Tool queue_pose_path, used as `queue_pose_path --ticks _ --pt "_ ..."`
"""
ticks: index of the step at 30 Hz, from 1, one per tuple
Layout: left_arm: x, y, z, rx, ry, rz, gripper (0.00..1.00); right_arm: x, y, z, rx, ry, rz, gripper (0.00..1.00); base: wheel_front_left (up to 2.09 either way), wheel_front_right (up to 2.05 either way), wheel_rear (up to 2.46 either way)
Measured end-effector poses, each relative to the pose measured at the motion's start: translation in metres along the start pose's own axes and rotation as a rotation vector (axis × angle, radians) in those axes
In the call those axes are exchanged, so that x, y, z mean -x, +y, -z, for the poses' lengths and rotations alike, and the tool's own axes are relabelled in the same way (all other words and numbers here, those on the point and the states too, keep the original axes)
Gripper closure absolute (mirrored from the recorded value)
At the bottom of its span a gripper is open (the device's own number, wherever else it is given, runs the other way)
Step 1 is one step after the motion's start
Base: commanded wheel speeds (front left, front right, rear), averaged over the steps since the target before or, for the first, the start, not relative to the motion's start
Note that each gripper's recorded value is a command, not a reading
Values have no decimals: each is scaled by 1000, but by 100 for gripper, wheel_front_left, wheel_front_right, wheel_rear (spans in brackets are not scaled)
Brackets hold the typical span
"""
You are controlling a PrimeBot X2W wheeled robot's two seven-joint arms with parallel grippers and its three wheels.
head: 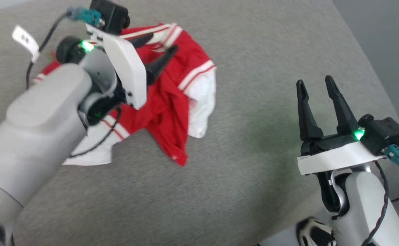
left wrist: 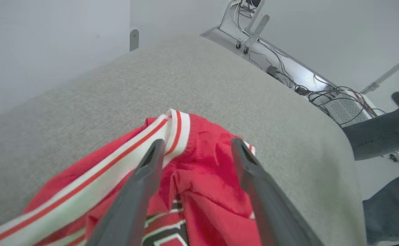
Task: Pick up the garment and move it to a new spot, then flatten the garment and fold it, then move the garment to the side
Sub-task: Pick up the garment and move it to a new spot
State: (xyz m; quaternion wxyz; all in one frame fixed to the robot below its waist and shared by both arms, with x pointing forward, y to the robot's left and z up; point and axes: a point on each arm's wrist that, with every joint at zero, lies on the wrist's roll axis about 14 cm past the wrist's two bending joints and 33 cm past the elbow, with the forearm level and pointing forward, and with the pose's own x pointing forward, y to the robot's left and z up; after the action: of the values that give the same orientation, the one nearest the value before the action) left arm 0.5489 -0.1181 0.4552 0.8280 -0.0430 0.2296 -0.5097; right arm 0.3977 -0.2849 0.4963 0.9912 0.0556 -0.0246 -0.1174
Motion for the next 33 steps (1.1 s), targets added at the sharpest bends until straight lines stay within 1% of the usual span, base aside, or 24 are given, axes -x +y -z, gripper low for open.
queue_pose_path --ticks 2,4,6,10,13,16,20,22,25,28,30,32,33 --pt "16 1 -3 31 -58 -19 0 -3 9 3 17 6 -28 0 0 0 0" --pt "35 8 1 65 -110 -63 0 -6 17 6 31 13 -56 0 0 0 0" --pt "59 24 8 77 -154 -137 0 -9 27 9 44 19 -86 0 0 0 0" --pt "110 48 41 170 -212 -299 0 -12 43 15 66 29 -132 0 0 0 0" --pt "150 61 63 225 -233 -416 0 -10 52 22 75 47 -156 0 0 0 0" --pt "190 66 79 287 -266 -521 0 -7 59 26 85 59 -183 0 0 0 0" --pt "252 74 82 279 -354 -675 0 -2 69 27 81 62 -218 0 0 0 0" --pt "282 72 93 279 -380 -756 0 1 72 24 82 55 -232 0 0 0 0" --pt "321 64 102 237 -418 -864 0 6 72 22 88 52 -243 0 0 0 0" --pt "354 51 109 161 -441 -952 0 8 70 17 87 40 -243 0 0 0 0" --pt "369 40 115 148 -467 -991 0 9 66 13 88 29 -237 0 0 0 0" --pt "381 29 117 93 -471 -1022 0 10 64 9 91 19 -234 0 0 0 0" --pt "398 22 116 41 -487 -1072 0 12 63 6 87 9 -233 0 0 0 0"
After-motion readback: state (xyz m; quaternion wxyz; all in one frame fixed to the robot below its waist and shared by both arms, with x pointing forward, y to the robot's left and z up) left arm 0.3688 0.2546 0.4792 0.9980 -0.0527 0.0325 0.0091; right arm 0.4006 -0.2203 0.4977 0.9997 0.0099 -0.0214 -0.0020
